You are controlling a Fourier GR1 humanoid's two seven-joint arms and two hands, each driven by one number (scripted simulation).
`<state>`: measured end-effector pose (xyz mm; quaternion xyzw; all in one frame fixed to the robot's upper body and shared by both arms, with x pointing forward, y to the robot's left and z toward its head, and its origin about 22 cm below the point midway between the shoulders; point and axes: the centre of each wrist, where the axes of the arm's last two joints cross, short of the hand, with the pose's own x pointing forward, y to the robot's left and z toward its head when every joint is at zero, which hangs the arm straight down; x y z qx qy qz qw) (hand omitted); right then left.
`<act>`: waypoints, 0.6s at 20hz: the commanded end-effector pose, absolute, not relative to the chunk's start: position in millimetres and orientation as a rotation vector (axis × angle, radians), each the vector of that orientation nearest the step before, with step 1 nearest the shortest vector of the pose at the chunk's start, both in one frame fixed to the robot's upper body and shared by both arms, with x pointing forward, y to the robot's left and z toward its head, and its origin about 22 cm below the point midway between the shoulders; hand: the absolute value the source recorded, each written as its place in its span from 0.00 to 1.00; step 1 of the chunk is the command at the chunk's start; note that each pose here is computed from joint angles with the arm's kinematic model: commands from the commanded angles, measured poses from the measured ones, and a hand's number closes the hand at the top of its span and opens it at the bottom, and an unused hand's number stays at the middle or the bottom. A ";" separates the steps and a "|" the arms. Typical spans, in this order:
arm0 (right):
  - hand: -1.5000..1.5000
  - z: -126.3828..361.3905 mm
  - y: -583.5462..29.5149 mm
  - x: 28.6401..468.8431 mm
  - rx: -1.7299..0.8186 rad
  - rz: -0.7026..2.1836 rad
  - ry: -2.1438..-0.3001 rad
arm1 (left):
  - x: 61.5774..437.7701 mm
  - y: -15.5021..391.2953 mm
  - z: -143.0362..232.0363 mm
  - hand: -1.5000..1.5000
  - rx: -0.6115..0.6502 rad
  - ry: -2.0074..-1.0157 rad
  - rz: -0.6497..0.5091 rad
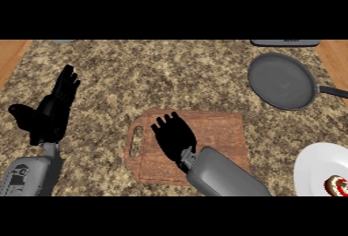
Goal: Pick the bell pepper from the cutting board and place it in the pan
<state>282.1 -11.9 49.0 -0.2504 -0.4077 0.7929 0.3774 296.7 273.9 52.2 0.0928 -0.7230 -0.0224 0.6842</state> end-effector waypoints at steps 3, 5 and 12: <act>0.00 23.7 -18.3 275.7 -0.624 2.040 -0.996 | 300.2 266.2 49.7 0.50 0.207 -1.622 -0.052; 0.00 33.1 -9.8 297.1 -0.626 2.049 -0.959 | 308.6 274.0 54.9 0.50 0.183 -1.610 -0.066; 1.00 23.9 -11.4 293.2 -0.528 2.188 -1.032 | 306.9 285.8 47.5 0.50 0.213 -1.607 -0.042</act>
